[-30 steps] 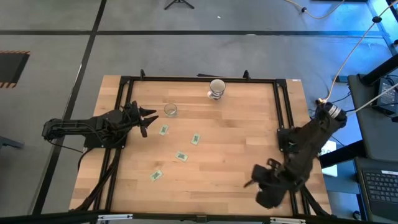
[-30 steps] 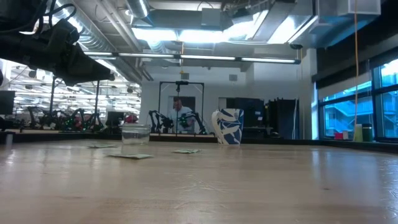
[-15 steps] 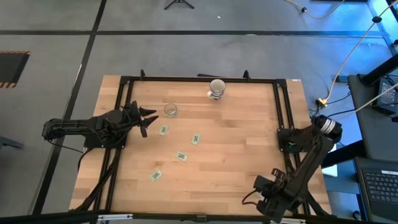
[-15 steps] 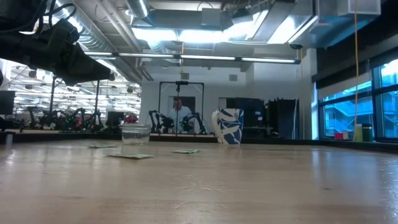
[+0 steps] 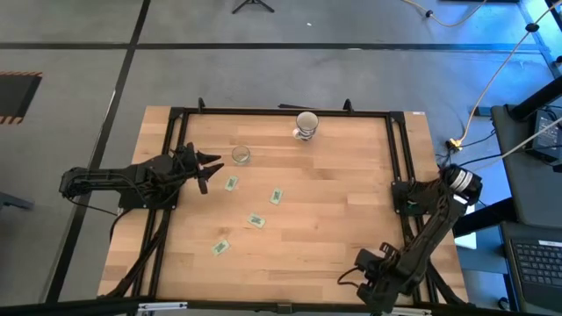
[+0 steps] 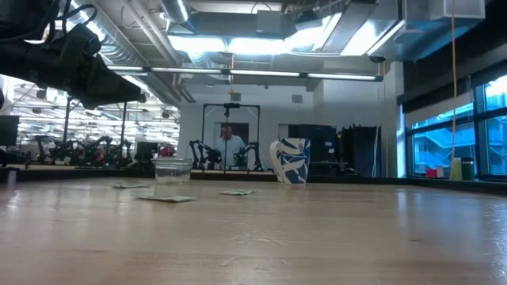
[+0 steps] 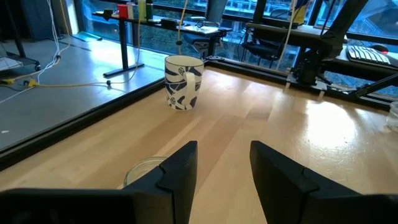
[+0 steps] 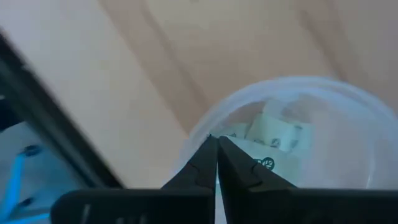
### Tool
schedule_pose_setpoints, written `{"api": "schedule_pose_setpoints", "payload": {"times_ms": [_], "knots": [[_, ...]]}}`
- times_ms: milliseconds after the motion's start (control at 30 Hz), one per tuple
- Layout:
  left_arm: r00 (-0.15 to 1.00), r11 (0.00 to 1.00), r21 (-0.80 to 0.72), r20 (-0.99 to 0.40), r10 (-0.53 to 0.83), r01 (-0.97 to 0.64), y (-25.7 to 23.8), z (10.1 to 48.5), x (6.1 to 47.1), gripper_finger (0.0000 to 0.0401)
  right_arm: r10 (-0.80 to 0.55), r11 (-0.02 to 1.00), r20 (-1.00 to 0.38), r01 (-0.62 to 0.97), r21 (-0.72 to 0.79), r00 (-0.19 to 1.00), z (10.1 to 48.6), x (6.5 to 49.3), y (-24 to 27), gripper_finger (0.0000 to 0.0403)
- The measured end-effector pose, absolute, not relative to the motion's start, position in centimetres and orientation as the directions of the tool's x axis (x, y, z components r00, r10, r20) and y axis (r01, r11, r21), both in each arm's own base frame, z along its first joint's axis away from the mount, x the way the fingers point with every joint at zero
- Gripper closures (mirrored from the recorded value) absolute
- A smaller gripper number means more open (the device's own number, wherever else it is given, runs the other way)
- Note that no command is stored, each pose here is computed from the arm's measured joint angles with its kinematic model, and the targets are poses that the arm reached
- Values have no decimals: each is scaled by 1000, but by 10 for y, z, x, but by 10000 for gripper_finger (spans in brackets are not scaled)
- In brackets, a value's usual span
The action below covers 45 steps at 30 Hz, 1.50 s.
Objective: Pick and place Stevia / Truvia into bins
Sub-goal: Put the green stevia packet into the transparent container
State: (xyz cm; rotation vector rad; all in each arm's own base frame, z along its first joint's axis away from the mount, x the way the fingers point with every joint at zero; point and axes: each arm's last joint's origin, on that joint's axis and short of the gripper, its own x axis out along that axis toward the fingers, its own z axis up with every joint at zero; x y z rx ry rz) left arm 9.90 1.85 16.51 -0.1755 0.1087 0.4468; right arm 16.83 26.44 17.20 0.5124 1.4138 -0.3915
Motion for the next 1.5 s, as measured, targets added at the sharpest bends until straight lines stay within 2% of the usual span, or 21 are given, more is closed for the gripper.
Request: {"api": "schedule_pose_setpoints", "payload": {"times_ms": [467, 600, 733, 867, 1100, 1300, 1500], "knots": [[897, 887, -145, -142, 419, -437, 18, 165, 99, 258, 83, 831, -990, 541, 130, 110, 164, 164, 259, 390], [897, 888, -145, -142, 419, -437, 18, 165, 99, 258, 80, 831, -991, 542, 126, 107, 164, 164, 259, 368], [897, 887, -145, -142, 419, -438, 19, 165, 99, 258, 79, 831, -991, 542, 123, 105, 164, 163, 259, 330], [897, 887, -145, -142, 419, -438, 19, 165, 99, 258, 27, 836, -997, 545, 63, 72, 175, 163, 258, 298], [897, 888, -144, -142, 419, -437, 18, 165, 99, 258, -92, 837, -996, 541, -78, -1, 218, 162, 257, 284], [897, 888, -143, -142, 419, -437, 19, 165, 99, 258, -19, 890, -993, 454, 39, 121, 257, 189, 260, 284], [897, 888, -143, -142, 419, -437, 18, 165, 99, 258, -18, 916, -965, 391, 88, 261, 288, 239, 231, 284]]}}
